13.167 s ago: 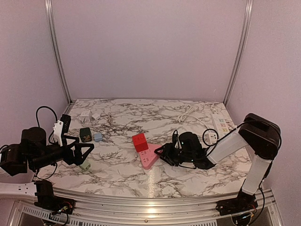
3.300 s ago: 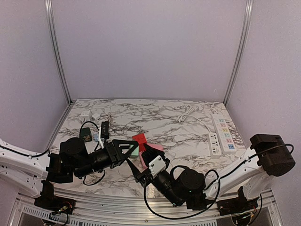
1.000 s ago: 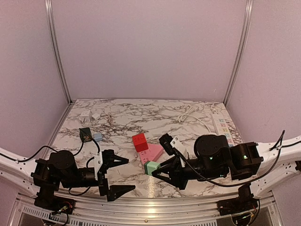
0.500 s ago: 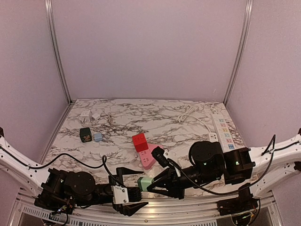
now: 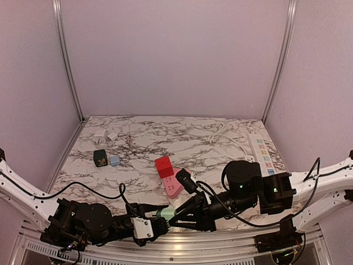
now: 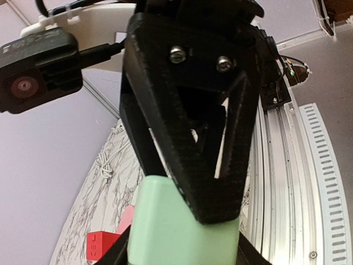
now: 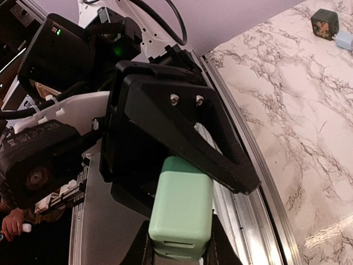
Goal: Insert the plug
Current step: Pass from the right arm to the left
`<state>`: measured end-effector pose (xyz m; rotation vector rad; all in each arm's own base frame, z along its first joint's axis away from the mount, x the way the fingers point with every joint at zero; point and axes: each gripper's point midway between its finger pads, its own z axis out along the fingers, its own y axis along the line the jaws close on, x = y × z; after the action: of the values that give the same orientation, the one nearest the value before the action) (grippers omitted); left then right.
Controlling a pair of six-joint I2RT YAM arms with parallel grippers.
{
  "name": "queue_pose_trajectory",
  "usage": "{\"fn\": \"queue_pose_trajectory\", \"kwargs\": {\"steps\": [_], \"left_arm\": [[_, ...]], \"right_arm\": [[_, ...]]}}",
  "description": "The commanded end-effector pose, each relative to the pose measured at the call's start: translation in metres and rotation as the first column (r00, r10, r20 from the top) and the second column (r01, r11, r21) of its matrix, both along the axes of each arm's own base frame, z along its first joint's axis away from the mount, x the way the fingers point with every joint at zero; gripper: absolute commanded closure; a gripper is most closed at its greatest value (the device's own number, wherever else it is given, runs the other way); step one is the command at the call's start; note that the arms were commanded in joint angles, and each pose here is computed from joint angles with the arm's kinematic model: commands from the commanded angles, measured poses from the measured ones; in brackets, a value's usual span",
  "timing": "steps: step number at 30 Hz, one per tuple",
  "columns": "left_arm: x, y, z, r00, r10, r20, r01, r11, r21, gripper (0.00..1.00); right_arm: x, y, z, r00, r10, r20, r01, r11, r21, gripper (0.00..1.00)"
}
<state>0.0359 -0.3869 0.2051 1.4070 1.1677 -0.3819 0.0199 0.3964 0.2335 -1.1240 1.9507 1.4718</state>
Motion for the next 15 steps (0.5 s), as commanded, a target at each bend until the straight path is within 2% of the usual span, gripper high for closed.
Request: {"fn": "queue_pose_trajectory", "kwargs": {"steps": [1,6,8,15], "left_arm": [[0.0,0.001,0.013,1.0,0.021,-0.008,-0.022,0.999,-0.039,0.56],[0.0,-0.001,0.015,0.999,0.028,-0.025,-0.03,0.998,-0.051,0.69],[-0.002,-0.002,0.014,0.999,0.024,-0.025,-0.025,0.999,-0.048,0.74],[0.001,-0.002,0.011,0.998,0.059,-0.036,-0.061,0.997,-0.05,0.8]], "right_arm": [[0.011,0.0,0.033,0.999,-0.022,-0.04,0.027,0.991,0.134,1.0],[0.013,0.009,0.018,0.997,-0.022,-0.078,0.03,0.993,0.11,1.0],[0.015,0.012,0.015,0.995,-0.037,-0.095,0.048,0.993,0.109,0.97],[0.046,0.01,0.028,0.958,-0.214,-0.189,0.248,0.952,0.181,0.94]]}}
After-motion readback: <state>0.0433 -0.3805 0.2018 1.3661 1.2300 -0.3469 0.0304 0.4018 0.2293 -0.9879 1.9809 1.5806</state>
